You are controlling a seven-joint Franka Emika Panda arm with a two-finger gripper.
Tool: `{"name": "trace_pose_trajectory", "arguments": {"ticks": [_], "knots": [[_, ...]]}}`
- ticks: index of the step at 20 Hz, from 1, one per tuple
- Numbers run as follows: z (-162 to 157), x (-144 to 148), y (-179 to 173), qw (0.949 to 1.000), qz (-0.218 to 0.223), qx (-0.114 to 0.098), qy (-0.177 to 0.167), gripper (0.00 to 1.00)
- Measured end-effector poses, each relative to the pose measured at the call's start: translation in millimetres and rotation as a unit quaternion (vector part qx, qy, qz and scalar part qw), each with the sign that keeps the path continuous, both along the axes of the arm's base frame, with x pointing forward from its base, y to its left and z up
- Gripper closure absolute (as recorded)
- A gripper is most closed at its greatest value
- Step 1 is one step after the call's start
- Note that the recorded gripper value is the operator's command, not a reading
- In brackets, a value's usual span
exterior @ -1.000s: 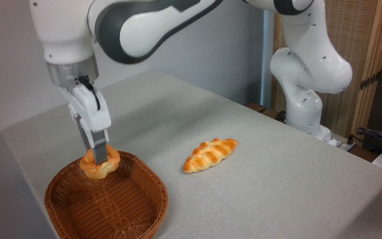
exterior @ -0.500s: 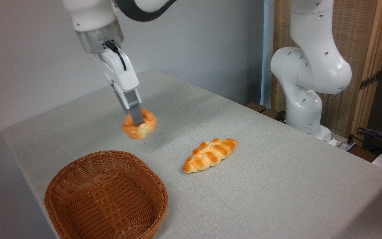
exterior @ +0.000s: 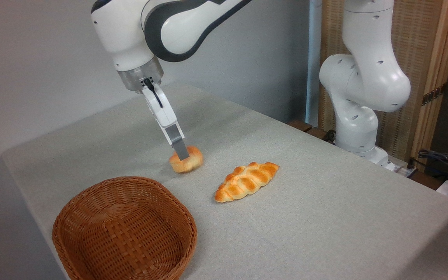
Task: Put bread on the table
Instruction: 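Open the gripper to release the bun and raise it away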
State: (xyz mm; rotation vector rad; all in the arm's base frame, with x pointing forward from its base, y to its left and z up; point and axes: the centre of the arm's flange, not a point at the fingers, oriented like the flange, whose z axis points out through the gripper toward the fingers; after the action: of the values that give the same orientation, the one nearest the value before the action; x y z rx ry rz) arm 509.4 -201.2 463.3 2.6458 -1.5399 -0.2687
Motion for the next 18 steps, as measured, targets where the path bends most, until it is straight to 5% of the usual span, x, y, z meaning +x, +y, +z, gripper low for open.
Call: {"name": "trace_pose_trajectory", "arguments": {"ticks": [7,18], "knots": [[6,6,3,0.9998,0.006,-0.007,-0.02,0.0],[147,38,129,0.9888,0.12,-0.017,-0.087,0.0]]}}
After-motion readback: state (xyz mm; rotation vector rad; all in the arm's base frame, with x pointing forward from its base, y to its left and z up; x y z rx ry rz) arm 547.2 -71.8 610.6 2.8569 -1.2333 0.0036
